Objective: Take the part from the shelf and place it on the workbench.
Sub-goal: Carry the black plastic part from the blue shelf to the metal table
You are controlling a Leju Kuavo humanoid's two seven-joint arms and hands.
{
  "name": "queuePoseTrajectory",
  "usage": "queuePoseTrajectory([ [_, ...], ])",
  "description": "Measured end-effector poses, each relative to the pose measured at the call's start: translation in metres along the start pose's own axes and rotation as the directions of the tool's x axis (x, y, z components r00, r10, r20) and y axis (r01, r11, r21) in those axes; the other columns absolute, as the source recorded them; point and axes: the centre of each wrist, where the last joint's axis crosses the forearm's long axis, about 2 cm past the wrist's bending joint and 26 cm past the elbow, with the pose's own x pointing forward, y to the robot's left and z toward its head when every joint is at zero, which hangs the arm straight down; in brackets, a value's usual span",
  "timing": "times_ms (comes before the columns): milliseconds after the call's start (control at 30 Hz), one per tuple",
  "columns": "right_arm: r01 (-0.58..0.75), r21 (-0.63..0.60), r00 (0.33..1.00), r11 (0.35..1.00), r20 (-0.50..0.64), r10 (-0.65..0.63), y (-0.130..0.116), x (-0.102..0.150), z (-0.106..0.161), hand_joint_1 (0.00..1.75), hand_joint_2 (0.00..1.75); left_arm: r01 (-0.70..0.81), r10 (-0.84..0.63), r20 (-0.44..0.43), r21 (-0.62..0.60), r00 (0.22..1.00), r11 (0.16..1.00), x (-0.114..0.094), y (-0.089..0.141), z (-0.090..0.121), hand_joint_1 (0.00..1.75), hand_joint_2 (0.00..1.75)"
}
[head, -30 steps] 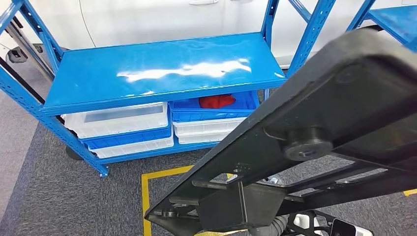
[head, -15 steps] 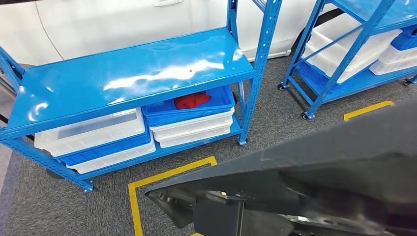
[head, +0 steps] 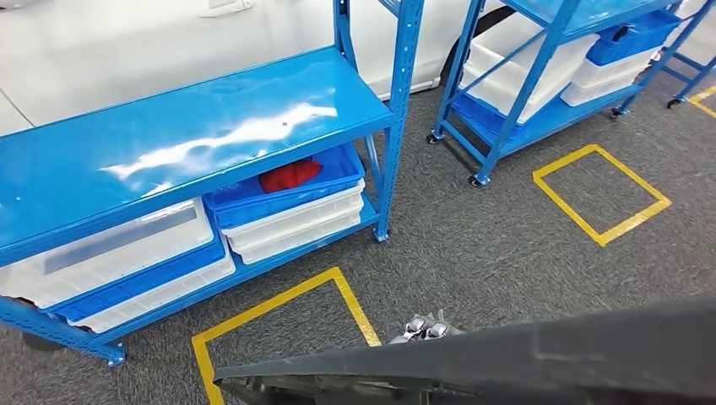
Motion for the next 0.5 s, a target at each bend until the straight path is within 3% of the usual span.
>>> queuePoseTrajectory([
  [500,0.117,0.090,0.992,0.989,-0.059,-0.112,-0.022,-0.030,0.005,1.75,1.75,-0.093,0.092,0.023,0.061,0.995,0.994,-0.002,0.005,0.000,0.00,1.75],
])
